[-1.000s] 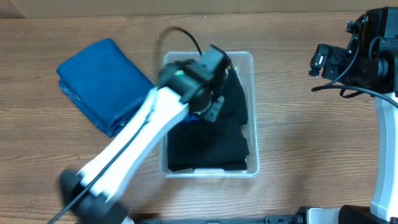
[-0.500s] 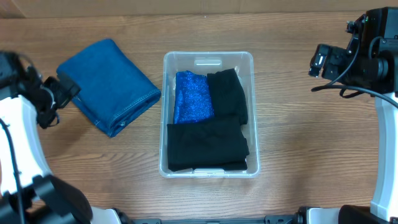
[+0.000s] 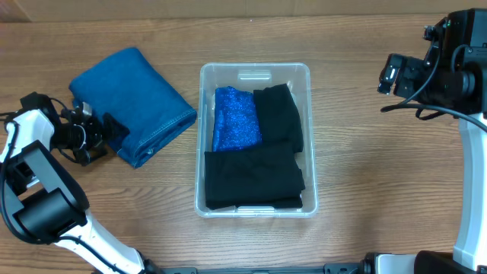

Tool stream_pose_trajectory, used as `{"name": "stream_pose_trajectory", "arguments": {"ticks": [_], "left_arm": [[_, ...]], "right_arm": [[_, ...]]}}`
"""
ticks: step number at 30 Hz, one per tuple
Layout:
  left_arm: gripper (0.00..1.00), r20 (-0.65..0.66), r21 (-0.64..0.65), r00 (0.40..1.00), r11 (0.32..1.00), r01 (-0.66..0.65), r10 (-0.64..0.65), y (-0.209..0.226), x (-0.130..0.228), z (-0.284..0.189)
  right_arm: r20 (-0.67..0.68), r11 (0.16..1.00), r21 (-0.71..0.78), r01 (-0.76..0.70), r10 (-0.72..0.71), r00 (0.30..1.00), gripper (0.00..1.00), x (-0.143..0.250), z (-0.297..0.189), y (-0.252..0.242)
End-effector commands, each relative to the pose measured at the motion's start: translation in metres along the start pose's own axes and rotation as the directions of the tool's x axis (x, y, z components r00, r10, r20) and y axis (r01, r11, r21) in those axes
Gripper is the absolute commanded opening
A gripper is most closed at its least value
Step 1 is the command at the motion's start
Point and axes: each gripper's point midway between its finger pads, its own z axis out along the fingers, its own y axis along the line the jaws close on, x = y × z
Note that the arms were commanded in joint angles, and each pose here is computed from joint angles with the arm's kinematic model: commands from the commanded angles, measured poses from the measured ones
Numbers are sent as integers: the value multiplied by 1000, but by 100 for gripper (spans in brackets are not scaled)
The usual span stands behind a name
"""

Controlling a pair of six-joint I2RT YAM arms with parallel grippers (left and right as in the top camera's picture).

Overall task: Pack container
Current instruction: 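Grasp the folded teal denim towel with the left gripper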

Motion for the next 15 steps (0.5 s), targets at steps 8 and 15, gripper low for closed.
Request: {"name": "stream_pose_trajectory", "arguments": {"ticks": [8, 15], "left_arm": [[100, 117, 76, 993, 997, -12, 3, -3, -24, 16], [100, 144, 196, 986, 979, 56, -85, -11, -19, 38]], "right_arm": [[18, 1000, -8, -1, 1, 1000, 100, -2, -5, 1], [23, 1000, -9, -1, 1, 1000, 100, -3, -5, 1]]}}
